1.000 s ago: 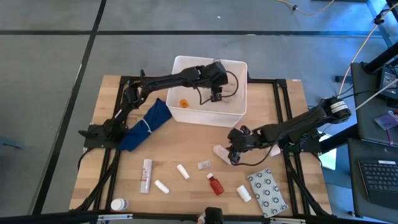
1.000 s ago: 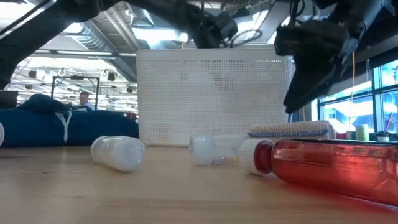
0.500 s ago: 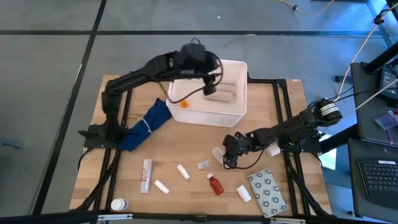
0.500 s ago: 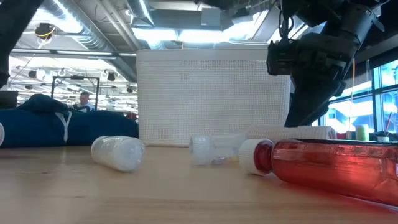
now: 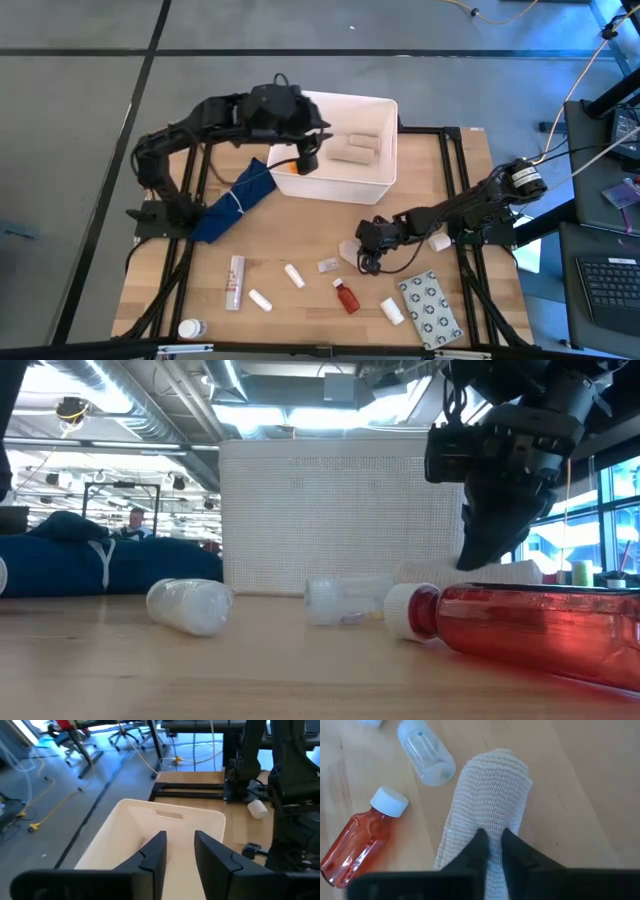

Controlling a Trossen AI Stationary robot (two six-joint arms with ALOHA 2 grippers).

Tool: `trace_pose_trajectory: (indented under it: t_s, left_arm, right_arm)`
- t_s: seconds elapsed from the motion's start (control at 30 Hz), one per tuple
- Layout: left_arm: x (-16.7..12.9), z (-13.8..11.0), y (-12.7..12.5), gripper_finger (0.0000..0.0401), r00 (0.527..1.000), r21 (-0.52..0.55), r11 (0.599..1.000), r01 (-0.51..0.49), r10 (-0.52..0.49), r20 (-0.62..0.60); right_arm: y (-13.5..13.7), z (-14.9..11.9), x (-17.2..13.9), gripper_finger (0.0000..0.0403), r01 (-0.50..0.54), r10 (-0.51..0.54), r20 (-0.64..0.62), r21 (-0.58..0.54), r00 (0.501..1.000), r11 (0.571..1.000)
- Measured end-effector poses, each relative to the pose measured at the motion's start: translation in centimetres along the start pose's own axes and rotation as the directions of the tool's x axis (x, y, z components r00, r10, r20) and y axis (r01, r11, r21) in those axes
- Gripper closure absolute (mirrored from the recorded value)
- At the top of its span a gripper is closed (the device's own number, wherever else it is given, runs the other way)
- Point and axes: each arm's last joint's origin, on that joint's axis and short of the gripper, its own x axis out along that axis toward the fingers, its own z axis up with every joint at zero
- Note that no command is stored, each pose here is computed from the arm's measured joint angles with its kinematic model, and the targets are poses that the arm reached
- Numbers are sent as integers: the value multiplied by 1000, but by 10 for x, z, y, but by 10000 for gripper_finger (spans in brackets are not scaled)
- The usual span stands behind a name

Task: Pick & place medical supplies in basket/bin
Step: Put the light brown bandage into the white bin

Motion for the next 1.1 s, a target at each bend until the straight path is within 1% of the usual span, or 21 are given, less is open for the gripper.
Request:
trace_pose_trajectory:
  t_s: [0.07,0.17,0.27,0.33,0.4,0.47,0.57,0.63,0.7,0.83,0.97,1.03,1.1]
  left_arm:
    - [-10,-3,-2,319,1000,-7,1000,-22,22,5]
    - [-20,-16,-5,329,999,-26,999,-40,39,-21]
    - [-30,-38,-7,336,994,-63,993,-99,96,-44]
    - [-38,-58,-8,339,991,-96,987,-133,131,-26]
    - [-44,-79,-10,341,992,-119,985,-127,129,12]
    - [-49,-104,-14,342,993,-140,987,-85,95,67]
    - [-57,-141,-20,342,984,-165,986,-19,48,174]
    - [-62,-166,-24,342,969,-183,983,15,31,244]
    - [-63,-191,-28,342,954,-194,980,45,16,298]
    - [-57,-236,-37,342,922,-220,970,102,-9,387]
    - [-44,-272,-46,342,892,-234,961,147,-27,452]
    - [-38,-285,-49,342,879,-239,957,163,-31,476]
    - [-35,-294,-51,342,868,-240,954,177,-36,495]
  right_arm:
    - [1,0,-3,392,-5,5,5,-23,1000,1000]
    - [6,1,-10,389,-18,18,12,-39,1000,999]
    - [18,5,-23,394,-46,51,61,-85,997,995]
    - [25,8,-33,397,-57,67,77,-120,995,991]
    - [31,12,-44,396,-61,75,91,-148,993,987]
    - [40,20,-59,396,-70,90,119,-164,989,984]
    - [50,30,-83,395,-48,80,153,-205,985,978]
    - [56,40,-101,394,-16,61,188,-230,980,973]
    - [61,51,-121,394,39,21,234,-248,972,968]
    - [65,78,-163,394,197,-97,345,-269,934,943]
    - [65,112,-207,394,336,-149,523,-283,839,899]
    - [58,128,-226,394,404,-183,584,-273,791,873]
    - [45,143,-240,394,466,-225,621,-256,751,847]
